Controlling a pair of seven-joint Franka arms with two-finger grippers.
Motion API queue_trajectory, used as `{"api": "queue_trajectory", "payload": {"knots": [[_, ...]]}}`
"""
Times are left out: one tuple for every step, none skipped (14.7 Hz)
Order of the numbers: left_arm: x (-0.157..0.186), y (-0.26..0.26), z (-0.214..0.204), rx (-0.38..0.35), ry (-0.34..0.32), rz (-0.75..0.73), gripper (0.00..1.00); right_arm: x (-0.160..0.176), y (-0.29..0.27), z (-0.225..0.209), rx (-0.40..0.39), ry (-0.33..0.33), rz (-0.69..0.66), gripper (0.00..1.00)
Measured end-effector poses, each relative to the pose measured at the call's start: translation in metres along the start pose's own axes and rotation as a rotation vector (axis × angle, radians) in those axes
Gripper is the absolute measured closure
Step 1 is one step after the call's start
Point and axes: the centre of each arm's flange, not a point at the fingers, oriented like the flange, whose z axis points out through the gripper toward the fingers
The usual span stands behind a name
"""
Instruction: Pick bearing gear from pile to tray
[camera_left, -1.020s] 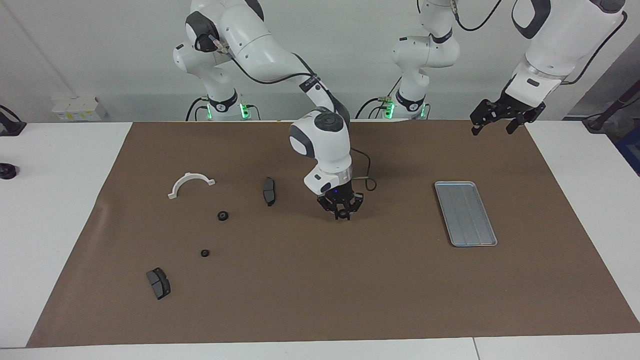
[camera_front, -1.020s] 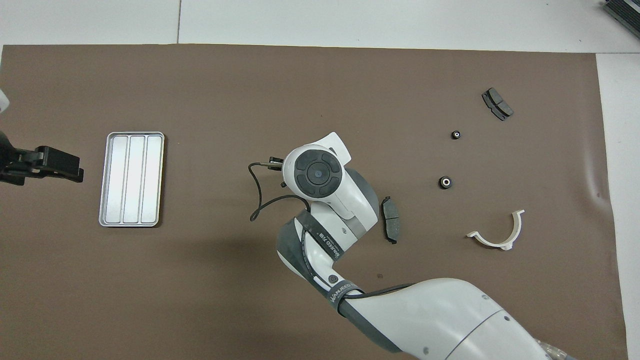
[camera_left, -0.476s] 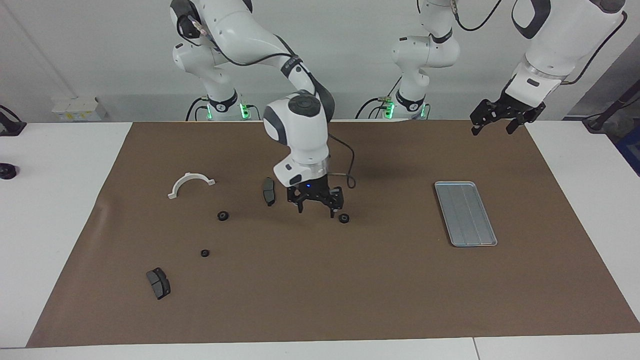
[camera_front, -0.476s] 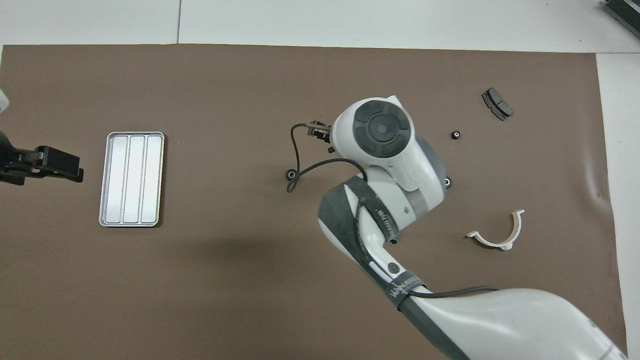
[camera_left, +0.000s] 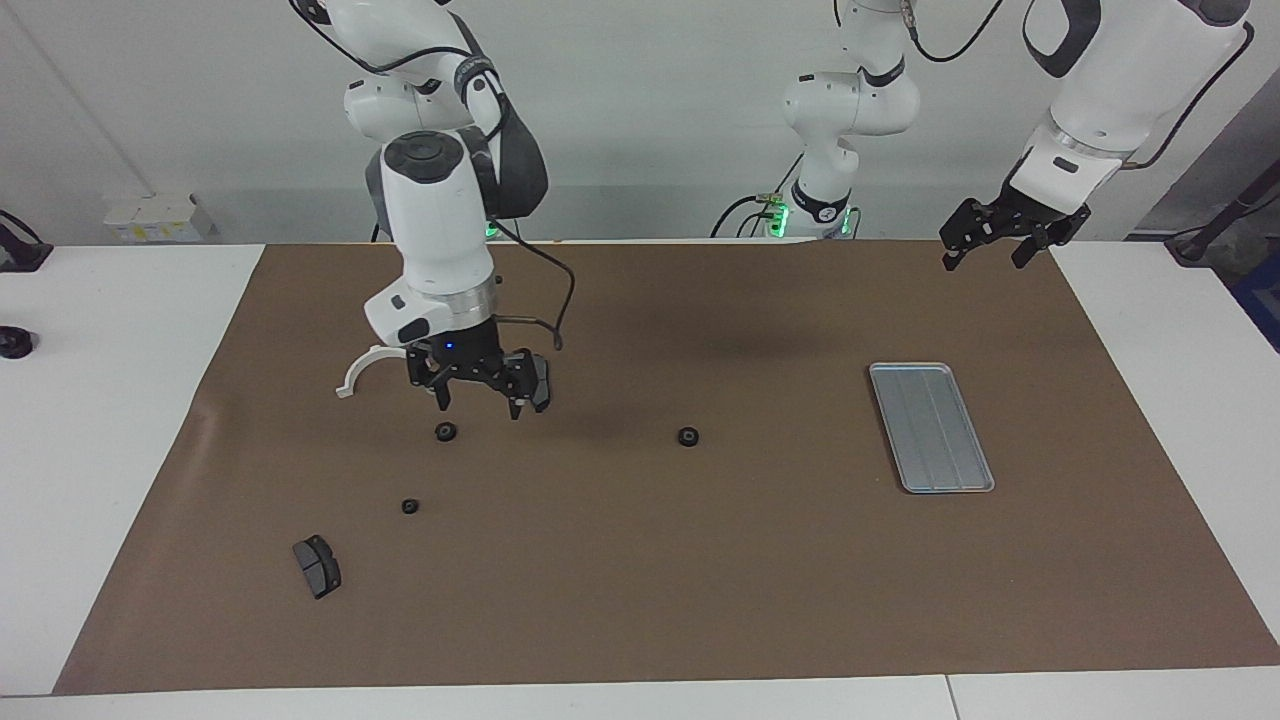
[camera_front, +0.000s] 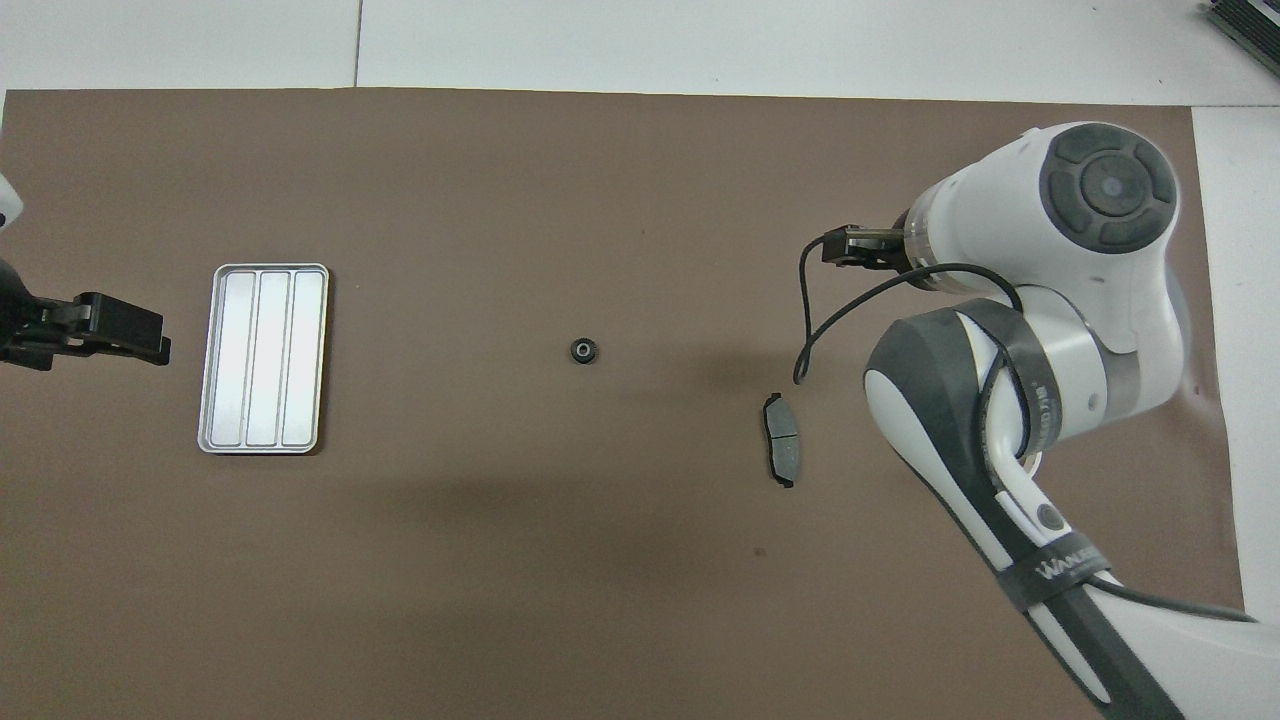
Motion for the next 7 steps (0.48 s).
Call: {"api": "queue_trajectory", "payload": {"knots": [[0.000,0.003,0.000,0.000,0.001,0.005,0.00,-0.005,0.018,0.011,0.007,-0.027,-0.065,0.00],[-0.001,0.006,-0.001,0.000,0.003,0.005,0.00,-0.010,0.033,0.022,0.024,-0.045,-0.127,0.00],[-0.001,0.012,-0.001,0.000,0.004,-0.002,0.00,-0.015,0.048,0.035,0.042,-0.053,-0.183,0.00],[-0.001,0.022,-0.001,0.001,0.008,-0.012,0.00,-0.020,0.060,0.048,0.056,-0.056,-0.223,0.00],[-0.001,0.038,0.000,0.002,0.017,-0.019,0.00,-0.026,0.068,0.061,0.064,-0.053,-0.252,0.00],[-0.003,0.057,0.003,0.003,0.022,-0.015,0.00,-0.033,0.071,0.074,0.066,-0.046,-0.272,0.00],[-0.005,0.079,0.006,0.004,0.027,-0.005,0.00,-0.041,0.071,0.087,0.067,-0.033,-0.286,0.00]]}}
